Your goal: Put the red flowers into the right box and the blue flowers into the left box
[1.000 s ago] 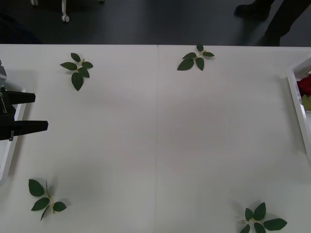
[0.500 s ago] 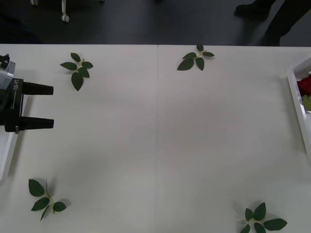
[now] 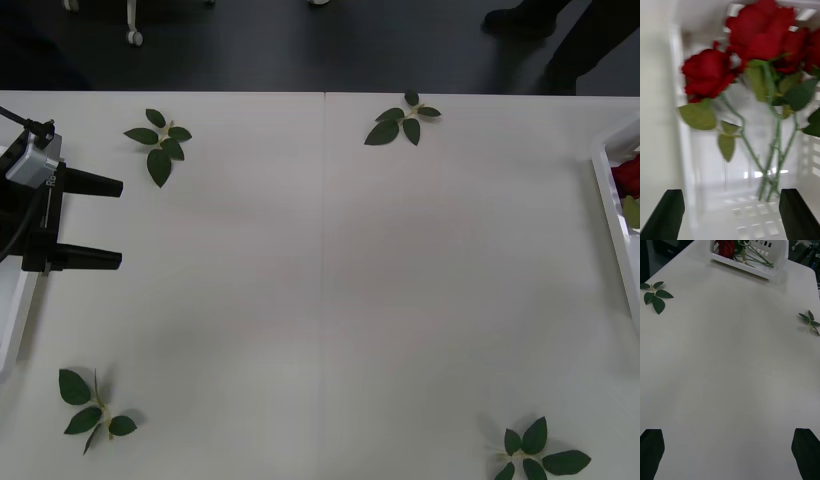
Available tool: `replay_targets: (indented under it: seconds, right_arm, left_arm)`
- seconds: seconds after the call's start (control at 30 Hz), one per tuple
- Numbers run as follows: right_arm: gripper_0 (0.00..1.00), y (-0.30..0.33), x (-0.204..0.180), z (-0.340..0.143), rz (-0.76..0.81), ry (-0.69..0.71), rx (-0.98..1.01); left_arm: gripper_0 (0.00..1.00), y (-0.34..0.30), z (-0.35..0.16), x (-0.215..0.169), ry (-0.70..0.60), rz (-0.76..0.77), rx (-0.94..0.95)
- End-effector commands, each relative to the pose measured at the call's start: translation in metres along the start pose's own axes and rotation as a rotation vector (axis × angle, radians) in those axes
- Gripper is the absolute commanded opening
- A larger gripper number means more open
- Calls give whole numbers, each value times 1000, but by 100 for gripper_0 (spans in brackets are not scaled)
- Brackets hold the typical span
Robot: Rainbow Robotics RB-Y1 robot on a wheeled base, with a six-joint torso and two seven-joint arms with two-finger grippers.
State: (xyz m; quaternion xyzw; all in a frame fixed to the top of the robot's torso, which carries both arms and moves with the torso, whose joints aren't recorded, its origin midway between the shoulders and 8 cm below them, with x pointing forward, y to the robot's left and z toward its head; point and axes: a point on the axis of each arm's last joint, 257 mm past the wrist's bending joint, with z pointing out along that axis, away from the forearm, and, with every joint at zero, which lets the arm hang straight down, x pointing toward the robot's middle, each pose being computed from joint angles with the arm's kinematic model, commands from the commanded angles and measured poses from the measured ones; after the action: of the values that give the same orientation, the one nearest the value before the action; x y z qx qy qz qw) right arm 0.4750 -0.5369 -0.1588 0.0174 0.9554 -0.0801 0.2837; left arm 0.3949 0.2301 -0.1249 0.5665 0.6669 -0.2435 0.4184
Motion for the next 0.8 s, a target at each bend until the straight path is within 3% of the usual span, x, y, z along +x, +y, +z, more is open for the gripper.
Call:
replay_targets:
  seconds: [0.03,0.23,0.33,0.63,0.8]
  right_arm:
    - [74,52,-43,-40,-110,-96,-100]
    - [74,165,-39,-74,-305,-117,-313]
    - [74,215,-31,-87,-488,-167,-386]
    - [74,285,4,-104,-1054,-285,-515]
    - [74,311,14,-113,-1246,-372,-570]
  left_arm:
    - [100,0,0,-11,11,58,5]
    - [100,0,0,-11,11,58,5]
    - [100,0,0,-11,11,58,5]
    - [100,0,0,-11,11,58,5]
    - [100,0,0,-11,11,58,5]
